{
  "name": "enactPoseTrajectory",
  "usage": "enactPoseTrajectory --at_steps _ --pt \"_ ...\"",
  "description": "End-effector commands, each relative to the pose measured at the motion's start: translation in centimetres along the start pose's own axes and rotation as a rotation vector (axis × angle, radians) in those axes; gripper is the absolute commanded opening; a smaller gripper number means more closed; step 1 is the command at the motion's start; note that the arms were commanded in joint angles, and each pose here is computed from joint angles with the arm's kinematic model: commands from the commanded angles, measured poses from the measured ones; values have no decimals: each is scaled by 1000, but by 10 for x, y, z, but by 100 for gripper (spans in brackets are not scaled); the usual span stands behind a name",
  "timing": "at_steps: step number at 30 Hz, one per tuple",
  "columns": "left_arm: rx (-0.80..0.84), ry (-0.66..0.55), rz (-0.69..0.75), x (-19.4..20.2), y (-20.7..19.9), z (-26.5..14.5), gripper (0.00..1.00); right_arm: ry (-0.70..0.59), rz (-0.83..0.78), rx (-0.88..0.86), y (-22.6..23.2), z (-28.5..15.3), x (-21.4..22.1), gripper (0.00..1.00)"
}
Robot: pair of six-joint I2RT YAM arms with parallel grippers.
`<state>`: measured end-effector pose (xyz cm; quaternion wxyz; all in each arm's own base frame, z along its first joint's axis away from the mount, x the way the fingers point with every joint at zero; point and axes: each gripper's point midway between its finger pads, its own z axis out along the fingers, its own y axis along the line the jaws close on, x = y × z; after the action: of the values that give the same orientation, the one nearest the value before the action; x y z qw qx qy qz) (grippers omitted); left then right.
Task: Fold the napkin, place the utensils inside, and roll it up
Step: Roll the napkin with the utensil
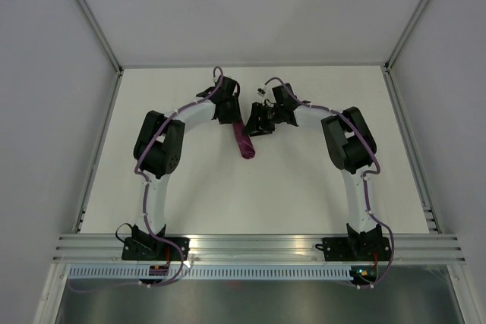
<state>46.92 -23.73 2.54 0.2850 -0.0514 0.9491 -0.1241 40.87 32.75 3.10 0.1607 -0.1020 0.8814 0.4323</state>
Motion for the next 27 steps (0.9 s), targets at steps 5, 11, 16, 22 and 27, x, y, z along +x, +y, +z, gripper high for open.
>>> enactPoseTrajectory --at_steps 5,11,16,22,27 --pt "-27 10 55 -5 7 1 51 -10 21 19 4 -8 -12 44" --pt "-1 20 75 -4 2 1 57 -5 37 35 -5 -3 -10 34" --pt "8 53 69 2 4 7 60 6 62 46 -13 2 -4 32" --pt "19 91 59 11 6 13 61 24 81 56 -19 6 3 31" --pt "36 100 54 11 4 15 61 22 86 52 -19 6 3 31"
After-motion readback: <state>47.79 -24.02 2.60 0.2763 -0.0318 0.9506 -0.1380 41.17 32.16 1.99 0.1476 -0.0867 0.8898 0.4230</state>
